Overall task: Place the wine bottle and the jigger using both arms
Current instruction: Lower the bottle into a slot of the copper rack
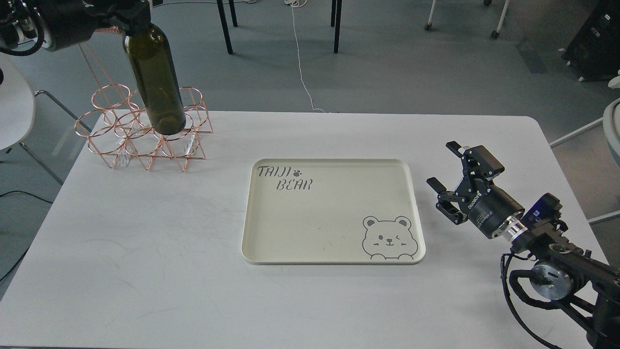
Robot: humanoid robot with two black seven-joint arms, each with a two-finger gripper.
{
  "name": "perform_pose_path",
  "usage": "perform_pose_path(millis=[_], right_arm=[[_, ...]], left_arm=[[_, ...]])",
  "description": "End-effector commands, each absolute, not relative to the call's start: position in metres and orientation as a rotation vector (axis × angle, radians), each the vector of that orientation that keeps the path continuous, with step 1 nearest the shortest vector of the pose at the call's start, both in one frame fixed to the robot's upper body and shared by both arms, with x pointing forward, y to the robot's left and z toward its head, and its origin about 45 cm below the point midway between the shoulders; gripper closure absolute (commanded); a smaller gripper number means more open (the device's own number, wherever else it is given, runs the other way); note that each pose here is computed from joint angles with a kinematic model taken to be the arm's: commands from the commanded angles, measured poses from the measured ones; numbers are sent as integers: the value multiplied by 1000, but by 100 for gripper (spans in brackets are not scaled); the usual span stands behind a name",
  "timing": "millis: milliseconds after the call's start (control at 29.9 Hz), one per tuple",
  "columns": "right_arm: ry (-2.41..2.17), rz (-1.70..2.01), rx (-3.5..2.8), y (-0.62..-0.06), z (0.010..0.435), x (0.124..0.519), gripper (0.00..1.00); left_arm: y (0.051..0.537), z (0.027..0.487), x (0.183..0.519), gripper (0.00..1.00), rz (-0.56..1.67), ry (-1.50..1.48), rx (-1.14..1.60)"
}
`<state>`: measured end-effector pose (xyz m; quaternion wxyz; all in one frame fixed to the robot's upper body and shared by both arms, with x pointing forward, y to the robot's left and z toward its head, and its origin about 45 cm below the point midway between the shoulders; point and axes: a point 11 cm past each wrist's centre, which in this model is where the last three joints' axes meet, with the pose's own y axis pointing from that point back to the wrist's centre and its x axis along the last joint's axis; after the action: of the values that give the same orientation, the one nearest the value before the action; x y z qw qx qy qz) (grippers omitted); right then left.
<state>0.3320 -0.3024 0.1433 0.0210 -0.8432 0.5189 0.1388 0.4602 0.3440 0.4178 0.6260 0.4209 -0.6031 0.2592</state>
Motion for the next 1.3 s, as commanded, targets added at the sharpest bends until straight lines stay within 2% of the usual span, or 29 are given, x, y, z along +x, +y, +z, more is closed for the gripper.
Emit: perform_pose_path(millis=[0,835,1269], right_arm=[[1610,433,-2614,-303,143,331,1],[1620,452,-2611,-304,138,327,1],[1623,453,-2611,-304,137,326,1]], left_arm=[[346,416,461,90,601,-1378,969],[346,394,469,89,601,-1353,981],[351,364,465,87,596,-1309,987]])
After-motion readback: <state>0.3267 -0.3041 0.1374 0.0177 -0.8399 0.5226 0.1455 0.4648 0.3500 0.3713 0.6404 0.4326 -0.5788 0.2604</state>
